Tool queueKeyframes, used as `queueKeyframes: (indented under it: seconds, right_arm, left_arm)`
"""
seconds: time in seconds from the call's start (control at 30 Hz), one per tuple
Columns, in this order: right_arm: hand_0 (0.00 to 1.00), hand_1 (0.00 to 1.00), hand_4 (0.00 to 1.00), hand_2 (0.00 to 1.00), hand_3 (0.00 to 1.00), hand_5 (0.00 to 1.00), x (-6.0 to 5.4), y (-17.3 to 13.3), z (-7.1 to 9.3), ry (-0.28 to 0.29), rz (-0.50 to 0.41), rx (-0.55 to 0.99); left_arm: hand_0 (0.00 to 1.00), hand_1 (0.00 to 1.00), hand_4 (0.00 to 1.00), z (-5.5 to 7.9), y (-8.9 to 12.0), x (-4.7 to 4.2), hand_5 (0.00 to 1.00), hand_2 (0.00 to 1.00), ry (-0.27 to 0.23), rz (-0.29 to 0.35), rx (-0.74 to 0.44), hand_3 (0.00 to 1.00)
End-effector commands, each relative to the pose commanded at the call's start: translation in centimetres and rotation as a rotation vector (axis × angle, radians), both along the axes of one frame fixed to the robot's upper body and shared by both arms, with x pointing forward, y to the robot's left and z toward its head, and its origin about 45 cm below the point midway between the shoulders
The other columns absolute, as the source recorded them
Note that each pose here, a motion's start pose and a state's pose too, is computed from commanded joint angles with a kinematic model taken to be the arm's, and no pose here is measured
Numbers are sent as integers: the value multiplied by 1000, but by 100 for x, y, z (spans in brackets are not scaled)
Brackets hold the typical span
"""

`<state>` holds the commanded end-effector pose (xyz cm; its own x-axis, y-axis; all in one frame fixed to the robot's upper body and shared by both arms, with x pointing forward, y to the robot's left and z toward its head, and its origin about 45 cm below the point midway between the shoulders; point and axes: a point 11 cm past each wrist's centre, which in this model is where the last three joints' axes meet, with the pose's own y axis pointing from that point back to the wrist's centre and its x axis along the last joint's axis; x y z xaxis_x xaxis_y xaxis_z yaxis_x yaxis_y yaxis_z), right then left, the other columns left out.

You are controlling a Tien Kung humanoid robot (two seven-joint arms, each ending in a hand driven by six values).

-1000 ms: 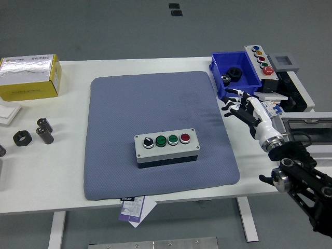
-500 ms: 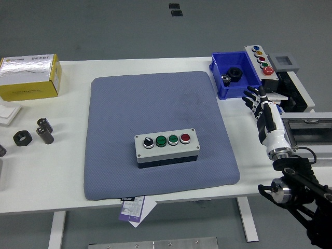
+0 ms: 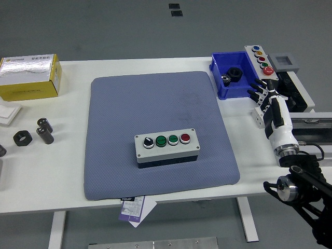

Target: Pick up the button,place it on the desk,press the button,press the button

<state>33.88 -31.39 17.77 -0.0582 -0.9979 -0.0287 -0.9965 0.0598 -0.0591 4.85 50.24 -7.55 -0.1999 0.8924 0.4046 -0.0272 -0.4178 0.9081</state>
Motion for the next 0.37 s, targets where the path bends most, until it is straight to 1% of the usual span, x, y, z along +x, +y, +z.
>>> queueKeyframes:
  seconds: [0.2,0.37]
  right_arm:
    - [849,742,942,762,738,975,-21,-74,10,-5,-28,8]
    - [849,742,942,762,738,975,-62,-189,61,-25,-67,18]
  left_arm:
    - [710,693,691,31,41,70,215,604,-7,-17,9,609]
    - [710,693,691,53,80,80,215,604,-7,-25,18,609]
